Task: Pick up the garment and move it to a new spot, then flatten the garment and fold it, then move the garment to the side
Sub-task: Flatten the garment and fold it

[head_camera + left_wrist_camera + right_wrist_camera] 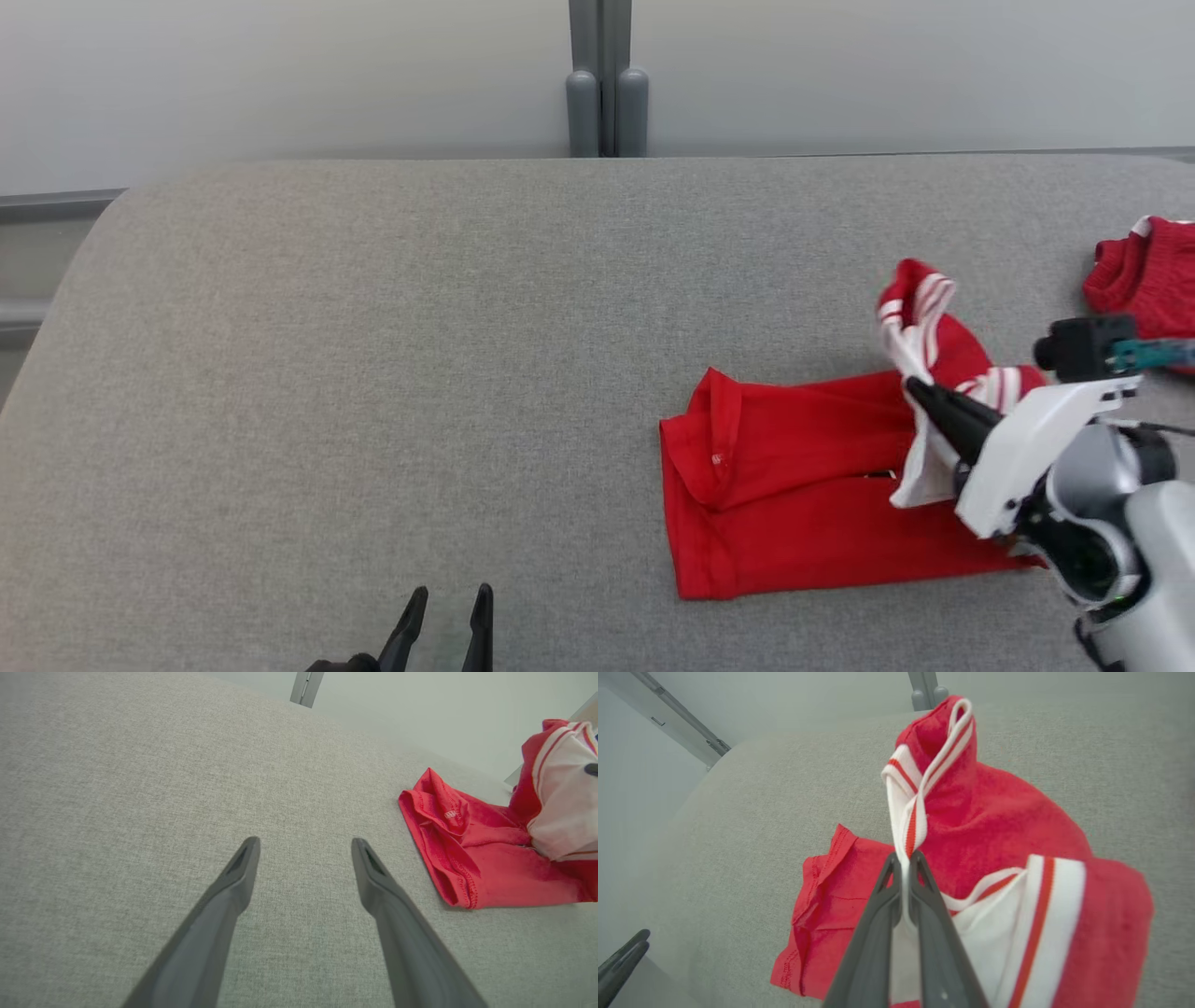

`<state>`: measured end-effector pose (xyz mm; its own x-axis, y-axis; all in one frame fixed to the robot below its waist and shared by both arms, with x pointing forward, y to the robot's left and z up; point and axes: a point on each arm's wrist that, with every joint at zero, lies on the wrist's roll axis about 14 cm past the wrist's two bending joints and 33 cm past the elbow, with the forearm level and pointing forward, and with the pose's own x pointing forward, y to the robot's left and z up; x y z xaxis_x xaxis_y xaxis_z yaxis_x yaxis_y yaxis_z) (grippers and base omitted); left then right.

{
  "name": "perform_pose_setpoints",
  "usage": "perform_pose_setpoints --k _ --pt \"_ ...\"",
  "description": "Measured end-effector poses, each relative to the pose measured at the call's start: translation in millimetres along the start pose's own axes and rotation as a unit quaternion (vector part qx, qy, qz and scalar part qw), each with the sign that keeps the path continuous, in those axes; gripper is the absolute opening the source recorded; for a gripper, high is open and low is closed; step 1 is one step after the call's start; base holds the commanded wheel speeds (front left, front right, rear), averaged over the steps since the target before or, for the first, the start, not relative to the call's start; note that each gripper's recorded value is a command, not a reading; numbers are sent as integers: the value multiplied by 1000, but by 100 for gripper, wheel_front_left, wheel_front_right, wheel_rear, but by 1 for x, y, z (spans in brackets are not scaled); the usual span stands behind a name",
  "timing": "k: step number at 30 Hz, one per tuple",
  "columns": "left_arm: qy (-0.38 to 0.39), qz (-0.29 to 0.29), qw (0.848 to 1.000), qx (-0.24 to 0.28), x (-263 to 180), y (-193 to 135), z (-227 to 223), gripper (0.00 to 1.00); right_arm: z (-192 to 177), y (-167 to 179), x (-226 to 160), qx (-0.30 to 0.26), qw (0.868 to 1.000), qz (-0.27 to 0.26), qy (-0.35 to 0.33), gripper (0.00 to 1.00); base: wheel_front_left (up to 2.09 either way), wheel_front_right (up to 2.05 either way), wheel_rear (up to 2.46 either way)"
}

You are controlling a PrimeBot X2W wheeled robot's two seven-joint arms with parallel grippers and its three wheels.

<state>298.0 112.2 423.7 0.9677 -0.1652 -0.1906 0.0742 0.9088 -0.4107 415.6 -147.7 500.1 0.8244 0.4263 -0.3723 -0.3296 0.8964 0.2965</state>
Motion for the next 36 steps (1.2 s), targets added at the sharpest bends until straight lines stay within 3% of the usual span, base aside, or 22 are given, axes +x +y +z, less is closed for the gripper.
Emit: perform_pose_setpoints --k 8,14,19,20,21,22,23,28,31,36 --pt "14 -4 1000 -1 1 -2 -9 100 -54 65 27 59 997 46 7 0 0 0 0" --pt "22 -1 1000 2 0 0 -14 100 -62 80 40 91 995 43 -16 0 0 0 0" --pt "25 1 1000 4 -1 2 -16 100 -65 88 48 87 995 47 -15 0 0 0 0" --pt "25 1 1000 3 -1 2 -16 100 -66 89 49 87 995 47 -15 7 0 0 0" --pt "26 1 1000 3 -1 2 -17 100 -64 91 50 87 995 50 -20 25 0 0 0" --pt "27 2 1000 3 -2 3 -18 100 -60 95 51 91 994 55 -28 86 0 0 0" --pt "27 2 1000 3 -2 3 -18 100 -56 100 52 95 993 63 -37 100 0 0 0" --pt "27 3 1000 4 -4 4 -18 100 -22 131 42 128 978 115 -118 100 0 0 0" --pt "22 5 1000 5 -7 5 -17 100 -17 138 28 88 976 125 -157 100 0 0 0" --pt "-4 12 1000 7 -11 9 -3 100 -18 84 -4 -28 975 62 -213 100 0 0 0"
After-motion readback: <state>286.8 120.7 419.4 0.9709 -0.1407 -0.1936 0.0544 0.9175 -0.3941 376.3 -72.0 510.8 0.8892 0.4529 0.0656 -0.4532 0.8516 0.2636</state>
